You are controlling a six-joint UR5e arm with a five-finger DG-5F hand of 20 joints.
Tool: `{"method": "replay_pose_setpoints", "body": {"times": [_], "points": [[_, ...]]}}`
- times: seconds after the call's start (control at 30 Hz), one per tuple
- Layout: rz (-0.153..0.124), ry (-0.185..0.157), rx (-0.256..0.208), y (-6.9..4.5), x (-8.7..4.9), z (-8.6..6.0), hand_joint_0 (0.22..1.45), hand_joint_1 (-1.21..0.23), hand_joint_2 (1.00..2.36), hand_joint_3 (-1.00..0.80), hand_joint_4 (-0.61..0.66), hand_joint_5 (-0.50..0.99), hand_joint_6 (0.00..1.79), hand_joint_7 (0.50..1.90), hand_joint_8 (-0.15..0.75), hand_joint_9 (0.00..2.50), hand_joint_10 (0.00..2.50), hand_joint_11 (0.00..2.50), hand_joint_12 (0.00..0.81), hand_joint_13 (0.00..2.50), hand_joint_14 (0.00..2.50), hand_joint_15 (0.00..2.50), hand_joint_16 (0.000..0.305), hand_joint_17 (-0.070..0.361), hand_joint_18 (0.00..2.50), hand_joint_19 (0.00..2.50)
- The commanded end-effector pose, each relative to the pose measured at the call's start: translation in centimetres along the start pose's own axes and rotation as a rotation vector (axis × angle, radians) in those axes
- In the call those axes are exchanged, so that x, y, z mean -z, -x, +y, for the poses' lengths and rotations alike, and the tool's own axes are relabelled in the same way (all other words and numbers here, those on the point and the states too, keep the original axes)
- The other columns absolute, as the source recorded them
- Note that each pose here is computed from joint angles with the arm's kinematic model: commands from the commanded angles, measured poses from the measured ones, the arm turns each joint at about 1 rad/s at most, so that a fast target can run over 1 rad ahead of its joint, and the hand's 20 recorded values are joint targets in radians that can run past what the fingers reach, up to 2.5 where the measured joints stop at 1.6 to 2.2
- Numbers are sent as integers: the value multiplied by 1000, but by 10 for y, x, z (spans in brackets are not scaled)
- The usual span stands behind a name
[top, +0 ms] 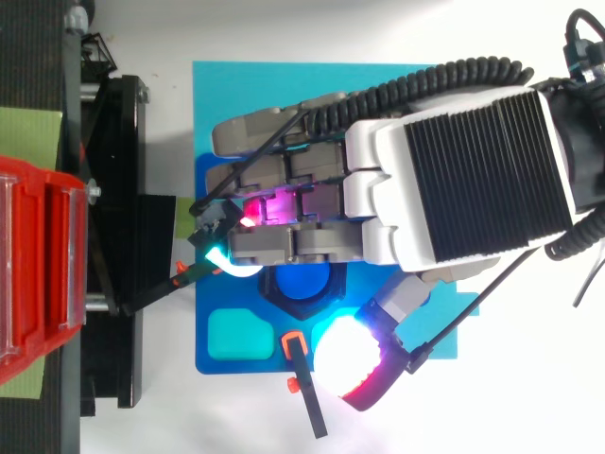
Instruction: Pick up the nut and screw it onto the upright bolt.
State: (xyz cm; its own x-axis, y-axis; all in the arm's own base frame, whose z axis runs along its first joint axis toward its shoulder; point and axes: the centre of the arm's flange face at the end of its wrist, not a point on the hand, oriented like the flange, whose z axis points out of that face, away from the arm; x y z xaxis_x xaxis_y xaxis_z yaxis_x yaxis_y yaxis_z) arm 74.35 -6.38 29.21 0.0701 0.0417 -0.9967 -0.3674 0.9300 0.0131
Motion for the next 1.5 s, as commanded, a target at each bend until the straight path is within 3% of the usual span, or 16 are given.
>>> {"method": "replay_pose_setpoints", "body": {"times": [0.0,0.37,1.1,1.43,1.47], "points": [[1,-1,8,0,1,-1,522,-191,1000,-500,152,-32,503,1338,235,1003,0,0,186,696,0,0,18,40,412,57],[-9,1,15,1,2,-5,524,-194,1000,-500,161,-12,506,1460,242,1052,0,10,183,721,0,0,17,38,451,75],[-10,4,16,2,8,-15,542,-214,1000,-500,132,5,620,1270,241,1202,0,34,141,917,0,0,14,31,667,193],[-26,-18,27,12,21,-45,554,-254,1000,-500,55,36,710,1040,221,1559,5,138,100,1246,1,66,9,20,1045,407],[-48,-8,37,30,18,-51,554,-255,1000,-500,54,36,711,1039,223,1561,5,139,100,1253,1,68,9,20,1048,413]]}}
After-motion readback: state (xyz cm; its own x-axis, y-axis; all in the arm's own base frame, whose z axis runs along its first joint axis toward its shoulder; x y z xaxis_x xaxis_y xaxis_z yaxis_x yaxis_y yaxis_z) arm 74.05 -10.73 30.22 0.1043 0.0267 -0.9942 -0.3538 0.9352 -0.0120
